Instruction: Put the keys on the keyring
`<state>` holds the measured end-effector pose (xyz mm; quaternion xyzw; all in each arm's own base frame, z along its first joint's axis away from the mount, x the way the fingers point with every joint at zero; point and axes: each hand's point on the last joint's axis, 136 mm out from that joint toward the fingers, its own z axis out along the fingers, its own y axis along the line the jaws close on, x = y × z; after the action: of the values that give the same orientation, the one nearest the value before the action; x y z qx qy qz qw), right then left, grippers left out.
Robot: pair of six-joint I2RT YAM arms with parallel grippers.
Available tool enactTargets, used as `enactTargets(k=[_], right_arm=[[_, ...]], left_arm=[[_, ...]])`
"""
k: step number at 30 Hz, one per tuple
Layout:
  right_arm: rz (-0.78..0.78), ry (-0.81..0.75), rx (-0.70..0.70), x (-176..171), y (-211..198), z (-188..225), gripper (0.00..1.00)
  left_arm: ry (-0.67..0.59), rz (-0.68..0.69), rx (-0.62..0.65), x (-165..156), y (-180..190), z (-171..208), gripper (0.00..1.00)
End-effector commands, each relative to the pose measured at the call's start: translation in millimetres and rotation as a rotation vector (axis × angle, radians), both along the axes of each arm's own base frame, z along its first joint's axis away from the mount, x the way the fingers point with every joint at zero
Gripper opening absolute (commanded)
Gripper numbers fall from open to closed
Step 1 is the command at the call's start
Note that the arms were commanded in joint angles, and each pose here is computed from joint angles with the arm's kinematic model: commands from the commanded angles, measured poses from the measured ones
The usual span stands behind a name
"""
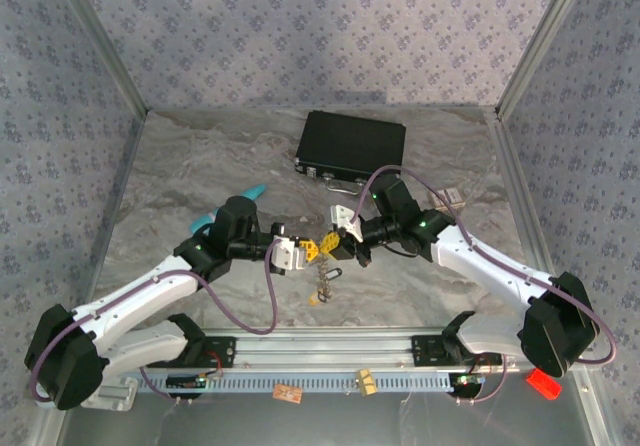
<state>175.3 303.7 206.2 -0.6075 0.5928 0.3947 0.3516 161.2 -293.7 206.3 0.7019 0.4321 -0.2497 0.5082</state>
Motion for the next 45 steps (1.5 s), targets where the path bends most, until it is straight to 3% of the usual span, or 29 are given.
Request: enactTargets(k=[1, 23, 27, 33, 38, 45], right_arm=[[0.008, -0.040, 0.055, 3, 4, 15, 0.00], [-0.007, -0.028, -0.024, 2, 4, -7, 0.00], [-0.042, -0.040, -0.053, 8, 2, -11, 0.00], [-0.100, -0.039, -0.133, 16, -4, -27, 0.00], [-0.091, -0.029, -0.152, 14, -3, -32, 0.00], [-0.088, -0.027, -0.176, 14, -4, -36, 0.00]], left_arm=[[-0.012, -0.039, -0.003, -8, -3, 4, 0.00], [-0.008, 0.049, -0.015, 5, -1, 6, 0.00], [0.016, 0.140, 0.008, 19, 3, 0, 0.00], [0.260, 0.543, -0.003, 65, 27, -18, 0.00], [0.566, 0.840, 0.091, 71, 55, -67, 0.00], [0.887, 1.013, 0.197, 56, 64, -117, 0.00]])
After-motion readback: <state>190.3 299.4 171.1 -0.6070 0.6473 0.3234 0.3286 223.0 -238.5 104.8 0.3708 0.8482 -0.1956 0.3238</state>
